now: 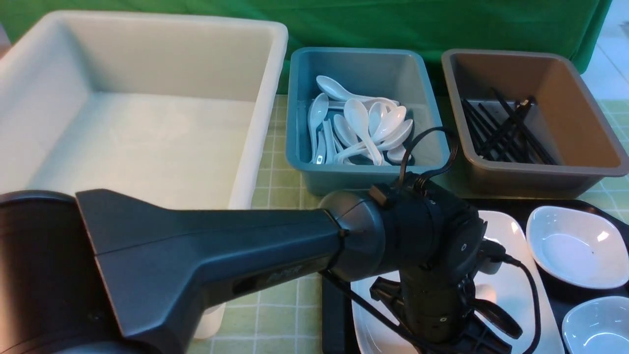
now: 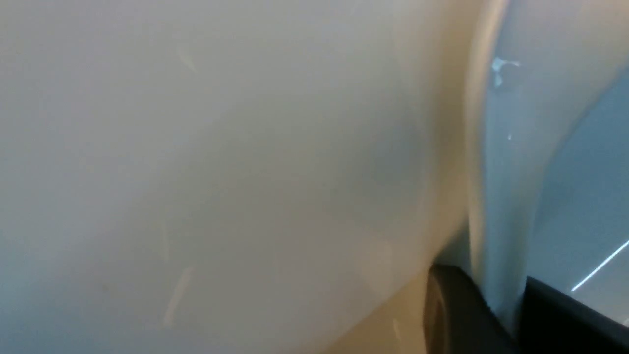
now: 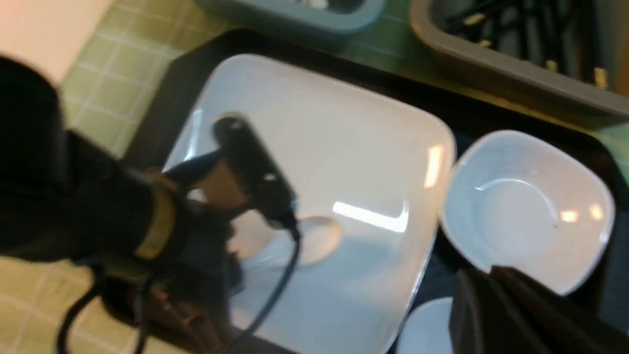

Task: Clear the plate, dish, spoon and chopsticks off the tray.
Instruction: Use the left arm to grab a soup spoon from the plate, then use the left arm to put the soup spoon into the small storage box in the middle

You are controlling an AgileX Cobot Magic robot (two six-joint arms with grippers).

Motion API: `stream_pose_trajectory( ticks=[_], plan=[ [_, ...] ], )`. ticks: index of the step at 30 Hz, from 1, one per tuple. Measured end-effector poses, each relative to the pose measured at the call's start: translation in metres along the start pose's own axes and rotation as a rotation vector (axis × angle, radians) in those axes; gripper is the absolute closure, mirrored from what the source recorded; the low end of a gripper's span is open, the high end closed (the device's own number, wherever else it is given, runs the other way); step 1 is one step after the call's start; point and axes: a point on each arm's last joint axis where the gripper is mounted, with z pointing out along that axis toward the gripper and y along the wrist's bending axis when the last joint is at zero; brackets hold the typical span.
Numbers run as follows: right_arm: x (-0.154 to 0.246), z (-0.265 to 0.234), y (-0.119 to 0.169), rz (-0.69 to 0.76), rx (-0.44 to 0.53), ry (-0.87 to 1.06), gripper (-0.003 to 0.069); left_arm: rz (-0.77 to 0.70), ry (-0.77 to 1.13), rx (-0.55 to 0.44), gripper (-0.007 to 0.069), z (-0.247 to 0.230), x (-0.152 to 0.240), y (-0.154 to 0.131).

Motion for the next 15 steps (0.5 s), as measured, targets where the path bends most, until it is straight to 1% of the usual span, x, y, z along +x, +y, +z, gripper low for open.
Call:
stream_pose_trajectory(
  ticks=[3,4,6,8,11,12,13,14,15],
  plan=[
    [-0.001,0.0,0.006,-0.021,-0.063,-0.012,0.0655,0.041,-0.025,-0.041,0.0564,-0.012,-0.005,0.004],
    [-0.002,-0.001,0.01,-0.043,-0.108,-0.027,0.0655,0.066,-0.074,-0.069,0.0564,-0.031,-0.015,0.009],
    [-0.003,-0.001,0.012,-0.057,-0.13,-0.037,0.0655,0.068,-0.115,-0.083,0.0564,-0.048,-0.023,0.014],
    [-0.005,-0.001,0.016,-0.098,-0.17,-0.063,0.0655,0.051,-0.197,-0.1,0.0564,-0.082,-0.037,0.027],
    [-0.01,-0.001,0.019,-0.14,-0.182,-0.113,0.0655,0.008,-0.327,-0.115,0.0564,-0.127,-0.06,0.056],
    [-0.014,0.0,0.019,-0.151,-0.174,-0.152,0.0655,-0.014,-0.376,-0.124,0.0564,-0.141,-0.068,0.071],
    [-0.015,0.001,0.019,-0.154,-0.172,-0.157,0.0655,-0.018,-0.39,-0.124,0.0564,-0.145,-0.07,0.073],
    [-0.022,0.006,0.019,-0.169,-0.164,-0.201,0.0655,-0.054,-0.435,-0.144,0.0564,-0.158,-0.079,0.095],
    [-0.026,0.011,0.021,-0.181,-0.165,-0.222,0.0655,-0.078,-0.467,-0.155,0.0564,-0.164,-0.085,0.108]
  ],
)
